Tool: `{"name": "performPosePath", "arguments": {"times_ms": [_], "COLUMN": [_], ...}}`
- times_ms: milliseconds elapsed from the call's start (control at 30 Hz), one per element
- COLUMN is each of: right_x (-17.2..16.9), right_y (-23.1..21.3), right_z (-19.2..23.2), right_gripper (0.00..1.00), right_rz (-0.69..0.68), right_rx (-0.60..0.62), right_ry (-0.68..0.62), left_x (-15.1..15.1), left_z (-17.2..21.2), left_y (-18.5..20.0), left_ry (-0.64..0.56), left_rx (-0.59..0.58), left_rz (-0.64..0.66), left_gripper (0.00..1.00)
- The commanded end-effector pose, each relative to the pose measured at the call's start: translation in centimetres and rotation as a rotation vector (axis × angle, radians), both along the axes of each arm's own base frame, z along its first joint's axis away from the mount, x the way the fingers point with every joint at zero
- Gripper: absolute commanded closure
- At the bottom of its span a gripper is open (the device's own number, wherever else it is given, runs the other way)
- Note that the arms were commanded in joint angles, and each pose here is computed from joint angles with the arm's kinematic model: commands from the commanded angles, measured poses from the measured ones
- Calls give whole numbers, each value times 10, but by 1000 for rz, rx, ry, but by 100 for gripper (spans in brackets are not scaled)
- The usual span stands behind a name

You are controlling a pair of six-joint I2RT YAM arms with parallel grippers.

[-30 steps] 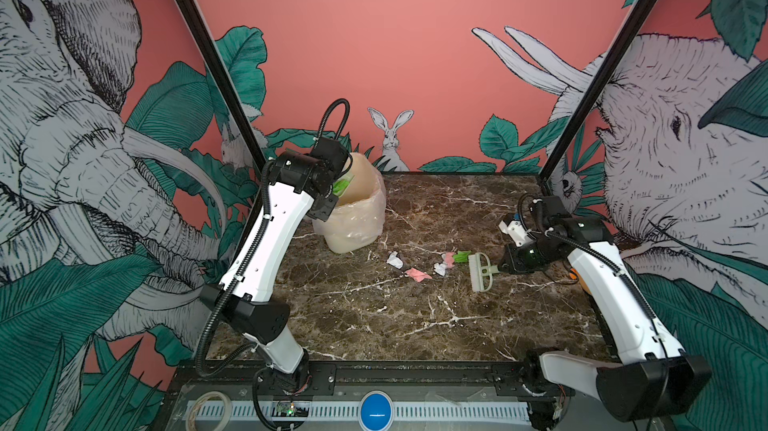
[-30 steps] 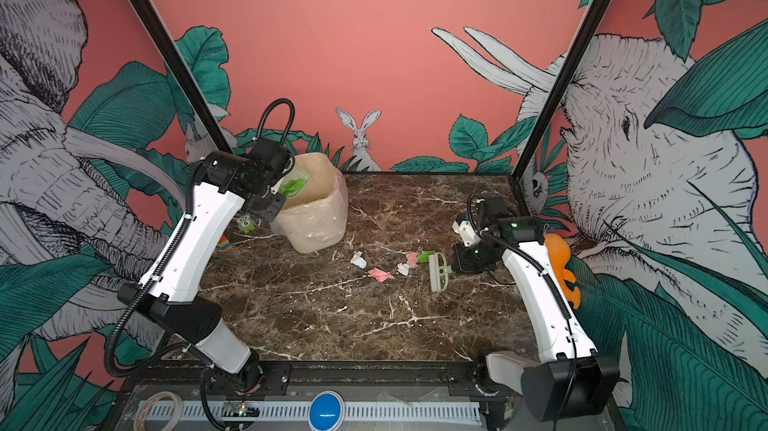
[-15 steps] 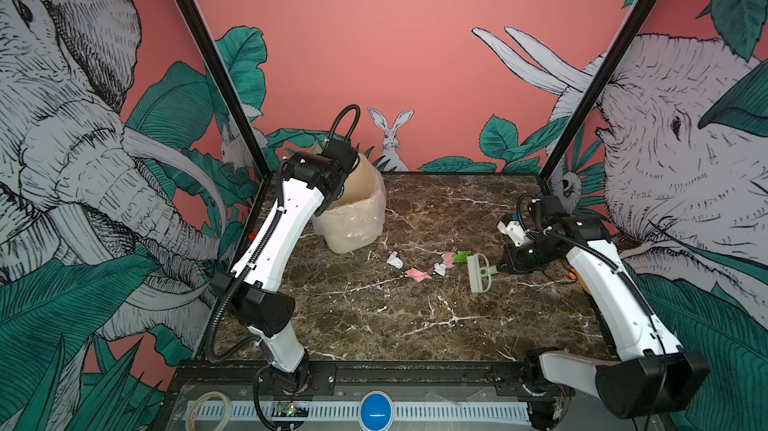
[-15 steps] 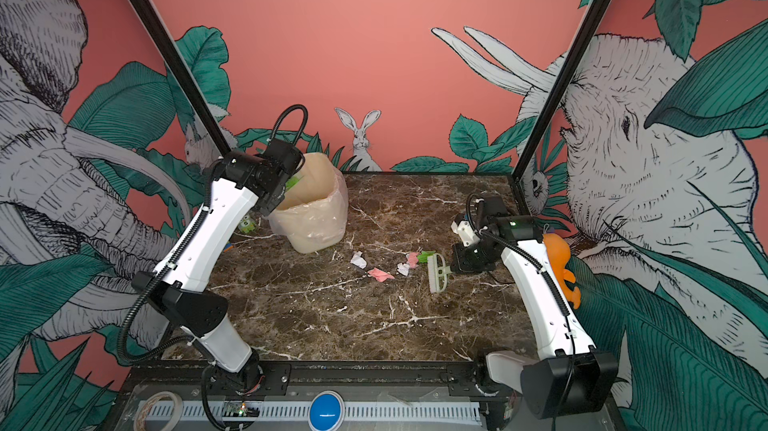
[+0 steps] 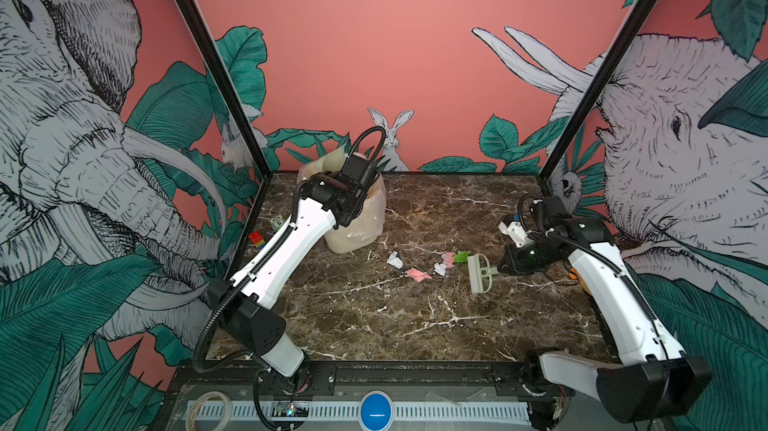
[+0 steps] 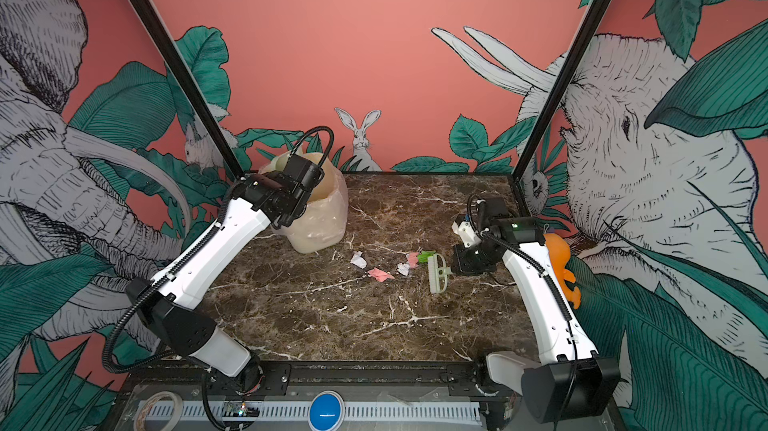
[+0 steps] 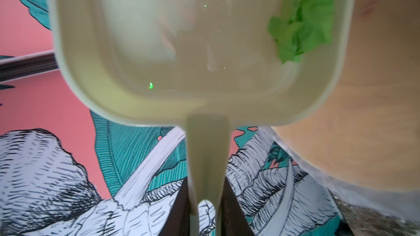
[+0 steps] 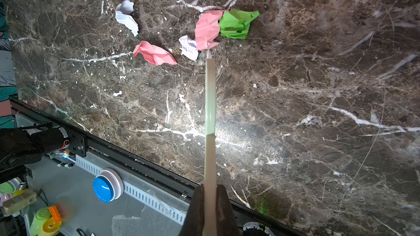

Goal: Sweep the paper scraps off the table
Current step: 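Tip the dustpan over the bin with the left gripper, then lower the empty dustpan near the pink and white scraps while the right brush approaches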

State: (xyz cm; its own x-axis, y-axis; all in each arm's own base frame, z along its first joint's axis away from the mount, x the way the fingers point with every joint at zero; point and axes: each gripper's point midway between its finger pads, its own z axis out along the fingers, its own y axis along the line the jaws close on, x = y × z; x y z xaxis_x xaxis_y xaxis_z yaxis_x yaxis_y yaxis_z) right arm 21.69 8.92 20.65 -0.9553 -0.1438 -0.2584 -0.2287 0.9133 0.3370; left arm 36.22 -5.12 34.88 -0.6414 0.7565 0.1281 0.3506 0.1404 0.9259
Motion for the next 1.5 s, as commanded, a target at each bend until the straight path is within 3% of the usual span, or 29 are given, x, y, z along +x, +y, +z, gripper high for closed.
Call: {"name": "performPosePath", "arguments": {"times_ms": [0, 567, 700, 1100, 1333, 1467], "right_x": [-5, -8, -3, 33, 62, 78], "right_y": [-1, -4, -8, -42, -47, -34], "right_z": [5, 4, 7, 15, 17, 9], "right_gripper": [100, 100, 100, 100, 100, 100], "right_rz": [-5, -24, -37, 0, 82, 199], "right_rx": [8, -1, -24, -269, -416, -500], "right_ry": [-5, -28, -53, -117, -153, -162], "left_x": [-2, -19, -22, -50, -76, -94], "left_z": [23, 23, 27, 50, 35, 14], "left_y": [5, 16, 17, -28, -98, -127], "left_ry": [-63, -74, -99, -140, -8, 81], "left_rx": [71, 105, 58, -565, -882, -957], "left_rz": [-2, -3, -9, -70, -201, -235], "left_gripper": [100, 100, 100, 100, 100, 100]}}
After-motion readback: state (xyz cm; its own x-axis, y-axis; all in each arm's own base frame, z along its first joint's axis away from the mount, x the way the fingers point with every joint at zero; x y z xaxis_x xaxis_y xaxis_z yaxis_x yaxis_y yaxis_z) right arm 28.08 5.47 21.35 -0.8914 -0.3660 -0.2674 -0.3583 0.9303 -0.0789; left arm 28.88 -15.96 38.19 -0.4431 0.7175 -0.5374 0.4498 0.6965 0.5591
